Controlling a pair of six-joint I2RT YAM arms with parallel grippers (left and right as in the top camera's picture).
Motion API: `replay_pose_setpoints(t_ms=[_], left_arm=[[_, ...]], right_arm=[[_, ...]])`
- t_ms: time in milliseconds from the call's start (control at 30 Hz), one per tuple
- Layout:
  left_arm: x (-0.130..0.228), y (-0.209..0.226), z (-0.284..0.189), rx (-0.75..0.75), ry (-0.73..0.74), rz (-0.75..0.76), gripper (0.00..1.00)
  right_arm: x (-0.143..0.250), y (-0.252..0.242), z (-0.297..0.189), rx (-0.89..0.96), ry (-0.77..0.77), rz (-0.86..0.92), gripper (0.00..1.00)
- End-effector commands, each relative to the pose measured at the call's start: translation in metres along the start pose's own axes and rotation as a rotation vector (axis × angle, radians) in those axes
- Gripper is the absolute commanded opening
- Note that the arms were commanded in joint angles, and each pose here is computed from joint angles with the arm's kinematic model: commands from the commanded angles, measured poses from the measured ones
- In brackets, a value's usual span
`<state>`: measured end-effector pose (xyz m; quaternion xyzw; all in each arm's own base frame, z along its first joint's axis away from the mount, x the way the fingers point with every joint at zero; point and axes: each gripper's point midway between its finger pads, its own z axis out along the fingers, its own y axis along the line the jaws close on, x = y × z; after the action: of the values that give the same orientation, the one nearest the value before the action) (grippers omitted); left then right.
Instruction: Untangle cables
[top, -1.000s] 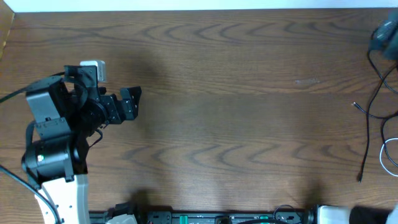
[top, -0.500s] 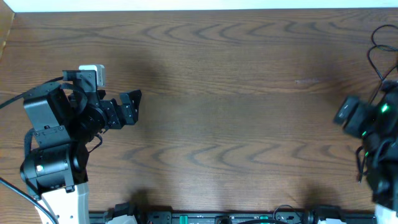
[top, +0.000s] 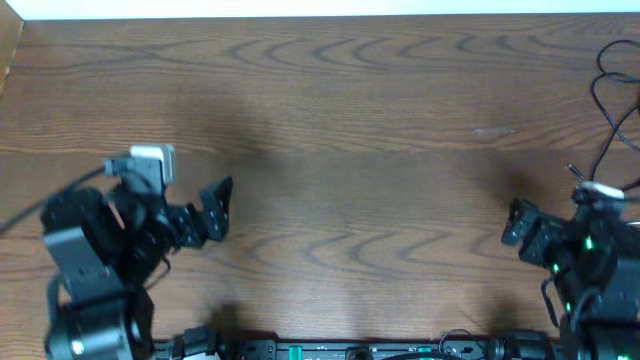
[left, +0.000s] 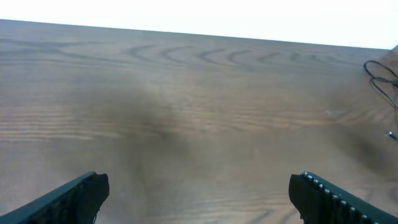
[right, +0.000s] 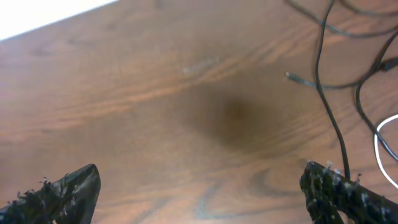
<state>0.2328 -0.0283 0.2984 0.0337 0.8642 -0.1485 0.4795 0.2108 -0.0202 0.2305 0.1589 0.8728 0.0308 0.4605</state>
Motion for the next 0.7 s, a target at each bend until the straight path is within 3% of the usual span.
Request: replay_pose_setpoints(t_ms=[0, 367, 667], left_arm=[[0.030, 0.001, 0.004, 0.001, 0.012, -0.005, 0.98], [0.095, -0.004, 0.000, -0.001, -0.025, -0.019, 0.98], [0.115, -0.007, 0.003, 0.023, -0.017, -0.023, 0.98]], right_arm=[[0.001, 0.002, -0.013, -0.029, -0.047, 0.012, 0.99], [0.034, 0.001, -0.005, -0.051, 0.038, 0.005, 0.99], [0.029, -0.007, -0.041, -0.067, -0.163, 0.062, 0.99]])
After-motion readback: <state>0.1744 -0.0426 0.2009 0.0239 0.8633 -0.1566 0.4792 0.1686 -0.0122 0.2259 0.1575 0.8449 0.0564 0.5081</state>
